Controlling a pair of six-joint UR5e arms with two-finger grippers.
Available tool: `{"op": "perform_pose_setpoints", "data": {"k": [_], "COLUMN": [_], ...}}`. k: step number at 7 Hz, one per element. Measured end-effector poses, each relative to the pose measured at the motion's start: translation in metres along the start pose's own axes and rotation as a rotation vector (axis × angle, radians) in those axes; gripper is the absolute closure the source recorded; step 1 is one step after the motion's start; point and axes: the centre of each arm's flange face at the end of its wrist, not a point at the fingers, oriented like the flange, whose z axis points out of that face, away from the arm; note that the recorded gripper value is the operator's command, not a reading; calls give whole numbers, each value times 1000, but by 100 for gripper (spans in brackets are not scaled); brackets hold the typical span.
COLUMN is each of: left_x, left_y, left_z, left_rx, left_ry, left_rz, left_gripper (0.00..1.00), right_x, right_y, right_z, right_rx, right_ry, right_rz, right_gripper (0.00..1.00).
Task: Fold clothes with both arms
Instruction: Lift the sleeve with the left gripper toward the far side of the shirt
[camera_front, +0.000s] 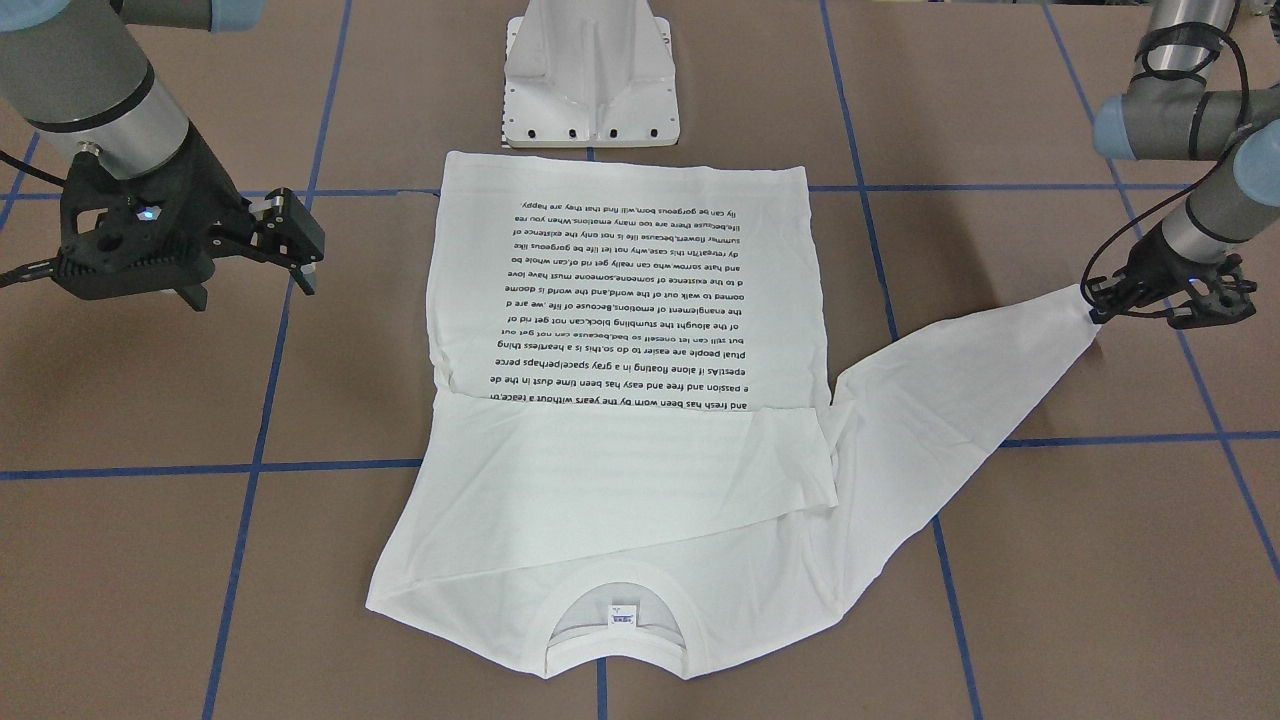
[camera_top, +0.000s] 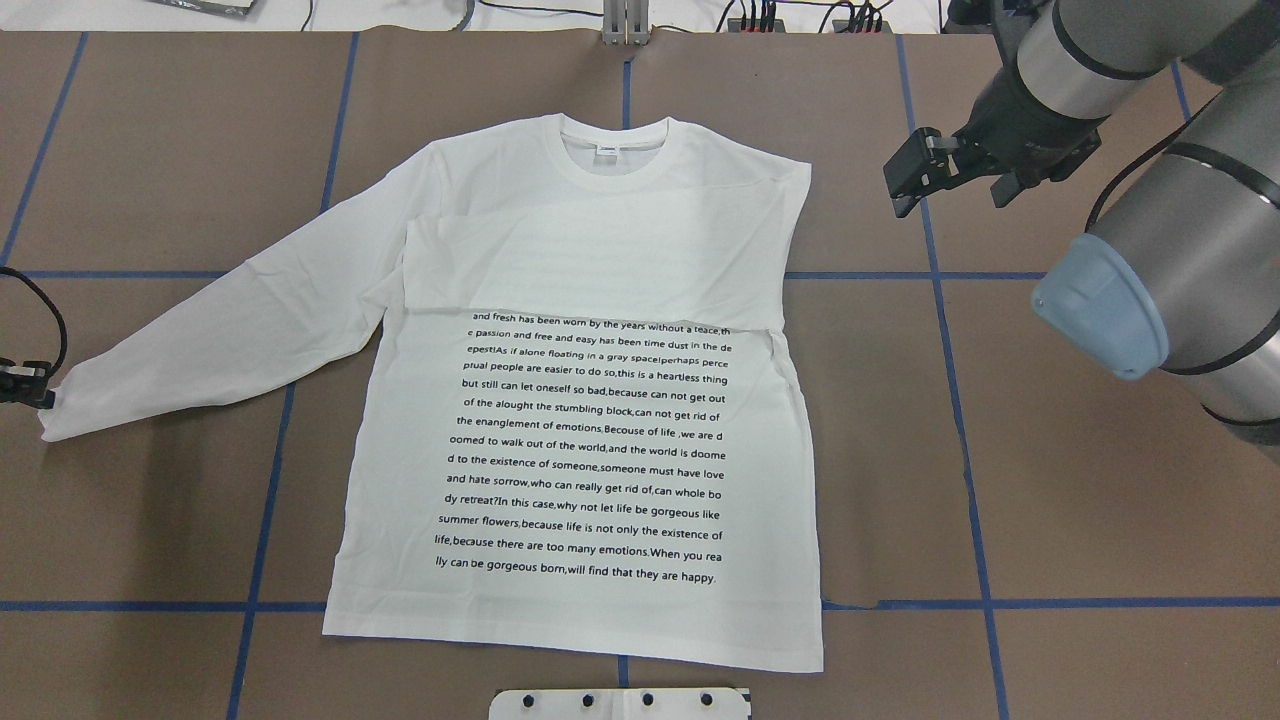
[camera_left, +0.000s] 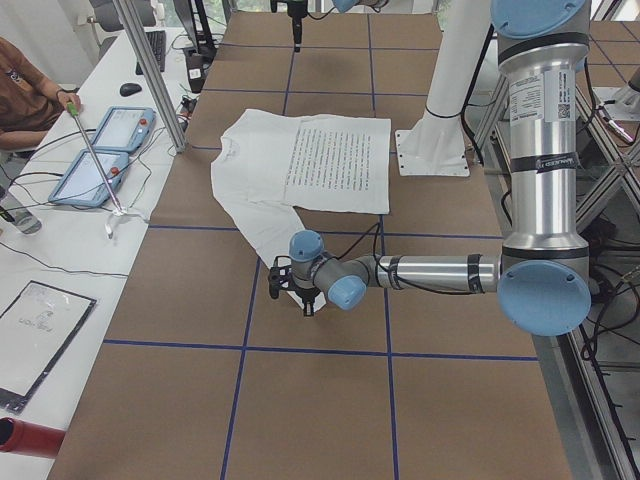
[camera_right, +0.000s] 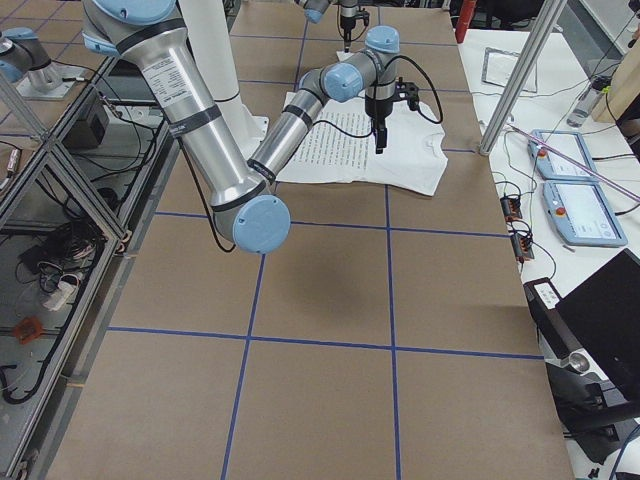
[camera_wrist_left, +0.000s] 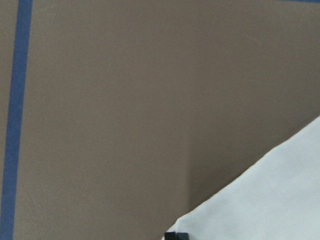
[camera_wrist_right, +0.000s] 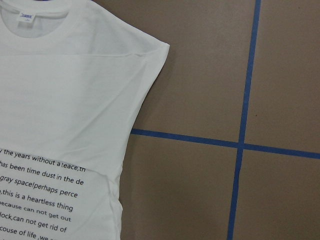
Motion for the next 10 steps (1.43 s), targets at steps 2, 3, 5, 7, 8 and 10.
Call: {"op": "perform_pose_setpoints", "data": {"k": [2,3,5,7,8,10], "left_x": [13,22,82,192,249,346], "left_y": [-1,-10,-52,-101,-116,-118], "left_z": [-21,-41,-107,-193,-236,-308], "left_rx": [22,39,63,68,60,15], "left_ry": [26,37,42,39,52,181], "left_rz": [15,6,-34,-66,-92,-231], "left_gripper": [100,100,100,100,100,100], "right_x": [2,4,25,66,90,142], "right_y": [-1,0,9,31,45,70], "right_z": [-2,-3,-12,-17,-13,-7], "right_rx": [2,3,6,1,-11,-36], "right_ry": [1,2,0,11,28,68], "right_rz": [4,7,30,73,86,77], "right_gripper": [0,0,0,0,0,0]}}
